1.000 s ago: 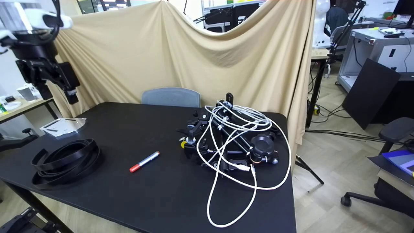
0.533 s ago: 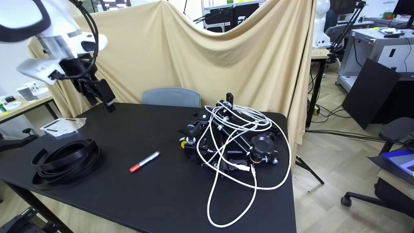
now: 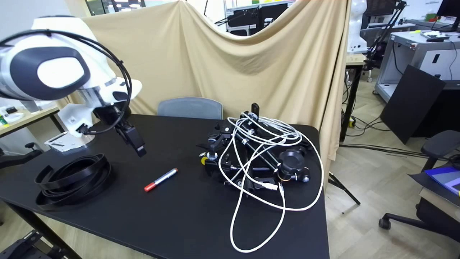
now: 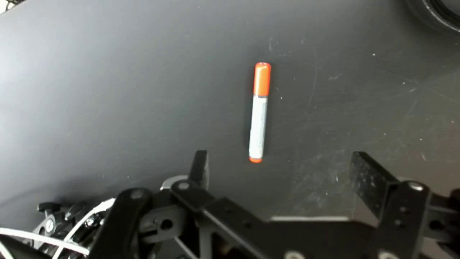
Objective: Move the marker forward
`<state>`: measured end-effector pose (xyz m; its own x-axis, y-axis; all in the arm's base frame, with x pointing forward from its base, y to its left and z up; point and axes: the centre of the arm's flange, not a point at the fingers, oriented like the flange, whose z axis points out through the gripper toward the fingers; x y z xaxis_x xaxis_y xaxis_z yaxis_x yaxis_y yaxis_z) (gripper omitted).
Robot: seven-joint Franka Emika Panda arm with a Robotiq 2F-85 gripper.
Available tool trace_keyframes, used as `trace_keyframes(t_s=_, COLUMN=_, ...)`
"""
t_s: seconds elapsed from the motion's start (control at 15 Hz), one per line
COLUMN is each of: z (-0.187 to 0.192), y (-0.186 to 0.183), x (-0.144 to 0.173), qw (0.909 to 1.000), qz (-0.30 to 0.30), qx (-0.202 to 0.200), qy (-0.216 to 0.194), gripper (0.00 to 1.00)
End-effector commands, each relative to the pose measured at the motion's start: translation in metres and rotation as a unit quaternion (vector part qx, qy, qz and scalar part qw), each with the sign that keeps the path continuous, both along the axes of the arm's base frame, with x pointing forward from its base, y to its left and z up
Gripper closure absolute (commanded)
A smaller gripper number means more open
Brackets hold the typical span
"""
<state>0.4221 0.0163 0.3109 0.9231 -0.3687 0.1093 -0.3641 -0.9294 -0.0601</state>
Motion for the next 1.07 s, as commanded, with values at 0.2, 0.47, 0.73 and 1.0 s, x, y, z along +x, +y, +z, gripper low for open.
trace_keyframes(t_s=0.2, z=-0.026, y=-0.005, x=-0.001, qw=0.9996, qz=-0.013, qx=0.003, qy=0.026, gripper=0.00)
trace_keyframes(t_s=0.47, z=-0.034, y=-0.007, x=0.007, qw=0.9994, qz=-0.013, qx=0.006, qy=0.032, gripper=0.00)
trace_keyframes(t_s=0.73, z=-0.066, y=-0.014, x=0.024, qw=0.9977, qz=-0.012, qx=0.019, qy=0.065, gripper=0.00)
trace_keyframes(t_s=1.0, z=-0.095, y=-0.013, x=0.036, qw=0.9961, qz=-0.006, qx=0.018, qy=0.086, gripper=0.00)
